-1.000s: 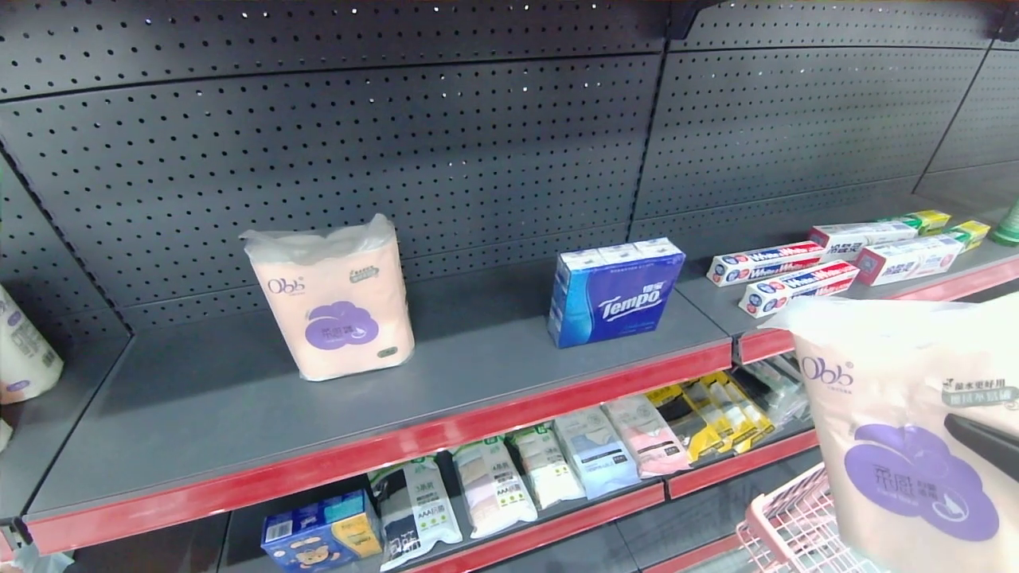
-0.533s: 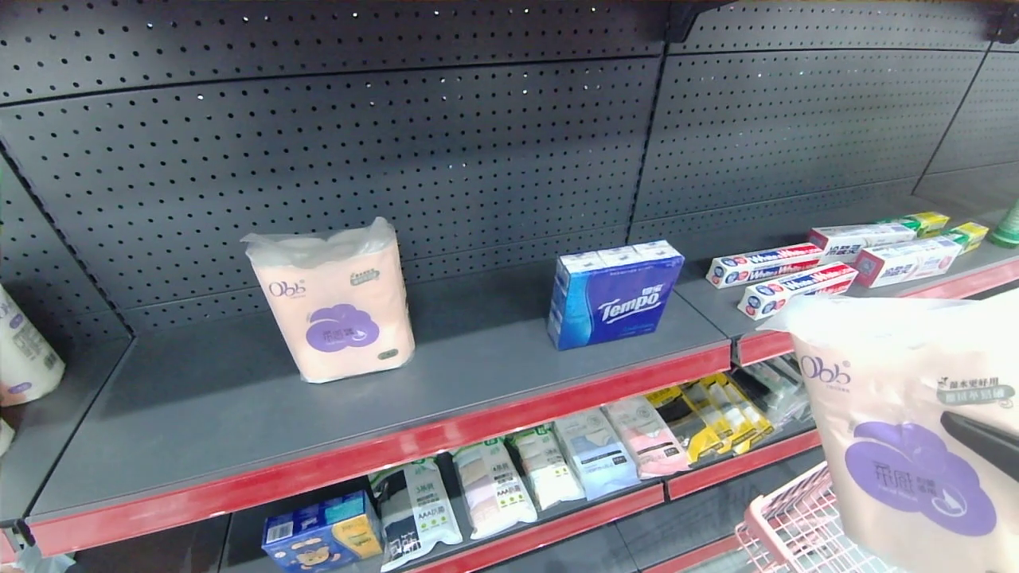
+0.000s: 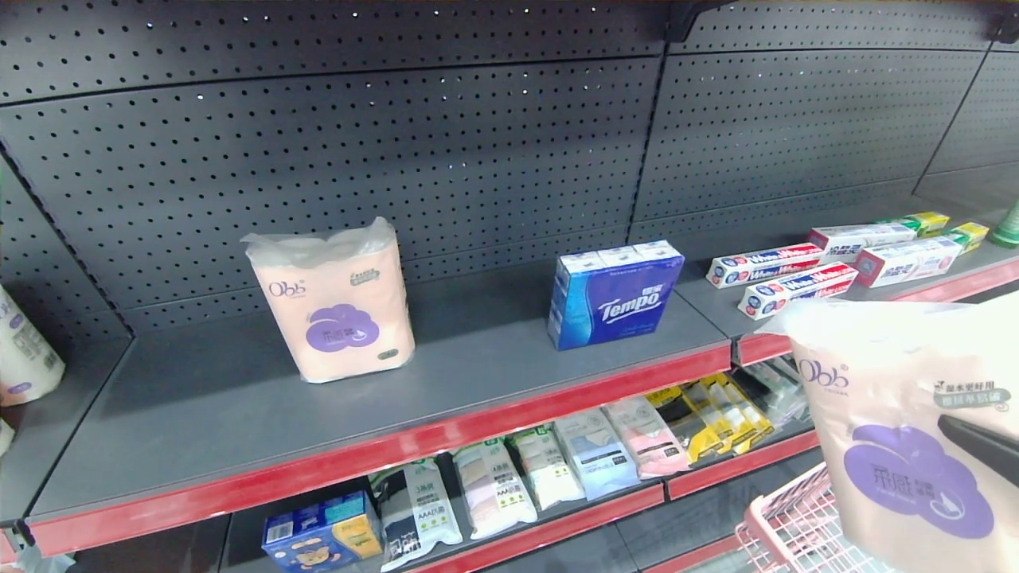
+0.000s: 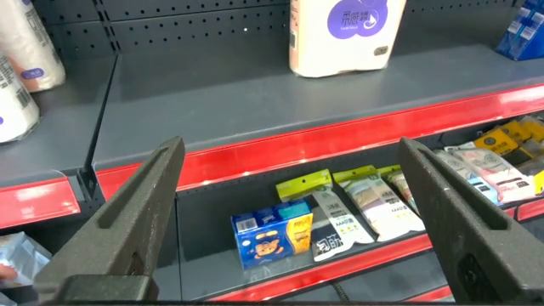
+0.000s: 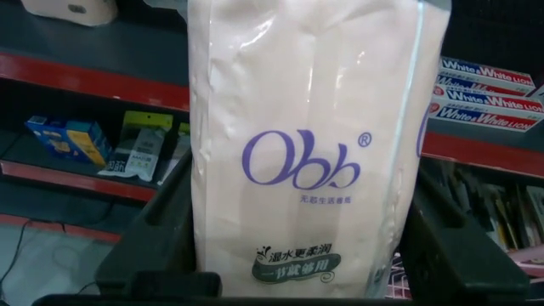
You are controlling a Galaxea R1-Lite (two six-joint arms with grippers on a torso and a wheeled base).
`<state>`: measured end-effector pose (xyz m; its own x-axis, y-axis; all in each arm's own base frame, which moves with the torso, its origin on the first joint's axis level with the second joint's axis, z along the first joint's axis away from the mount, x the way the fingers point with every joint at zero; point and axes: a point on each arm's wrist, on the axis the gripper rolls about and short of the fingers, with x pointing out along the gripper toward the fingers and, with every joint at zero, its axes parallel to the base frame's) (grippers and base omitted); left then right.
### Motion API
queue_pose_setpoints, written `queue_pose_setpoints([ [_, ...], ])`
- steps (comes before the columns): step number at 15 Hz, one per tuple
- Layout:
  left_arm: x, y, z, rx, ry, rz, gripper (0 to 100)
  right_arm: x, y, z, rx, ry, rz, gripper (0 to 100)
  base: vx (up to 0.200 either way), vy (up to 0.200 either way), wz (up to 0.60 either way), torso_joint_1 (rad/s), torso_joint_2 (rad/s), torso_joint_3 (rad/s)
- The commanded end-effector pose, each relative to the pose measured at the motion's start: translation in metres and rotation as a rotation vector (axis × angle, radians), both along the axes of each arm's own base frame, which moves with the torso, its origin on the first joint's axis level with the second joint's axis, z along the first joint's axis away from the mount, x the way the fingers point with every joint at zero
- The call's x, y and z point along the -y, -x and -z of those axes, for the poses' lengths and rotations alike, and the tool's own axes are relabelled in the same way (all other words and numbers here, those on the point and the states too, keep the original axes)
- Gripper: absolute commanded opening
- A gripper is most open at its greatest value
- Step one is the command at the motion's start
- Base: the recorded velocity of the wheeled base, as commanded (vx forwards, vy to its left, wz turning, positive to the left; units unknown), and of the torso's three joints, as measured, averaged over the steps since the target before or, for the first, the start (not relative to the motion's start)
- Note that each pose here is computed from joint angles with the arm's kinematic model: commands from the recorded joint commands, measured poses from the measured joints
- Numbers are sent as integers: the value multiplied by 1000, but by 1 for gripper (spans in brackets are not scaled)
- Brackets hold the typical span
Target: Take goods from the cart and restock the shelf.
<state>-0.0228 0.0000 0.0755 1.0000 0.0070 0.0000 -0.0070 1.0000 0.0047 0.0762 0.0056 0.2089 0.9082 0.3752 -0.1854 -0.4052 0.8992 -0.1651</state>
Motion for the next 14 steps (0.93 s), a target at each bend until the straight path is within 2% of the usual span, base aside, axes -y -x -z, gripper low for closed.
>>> queue_pose_setpoints([
  [1, 0, 0, 0, -2, 0, -1, 100, 0, 0, 1, 0, 3, 0, 0, 0, 0, 600, 2, 2, 7],
  [8, 0, 0, 0, -2, 0, -1, 100, 0, 0, 2, -3, 8, -2, 0, 0, 0, 600, 2, 2, 1],
  [14, 0, 0, 0, -2, 0, -1, 100, 3, 5, 1, 8, -6, 44, 0, 0, 0, 0, 0, 0, 0],
])
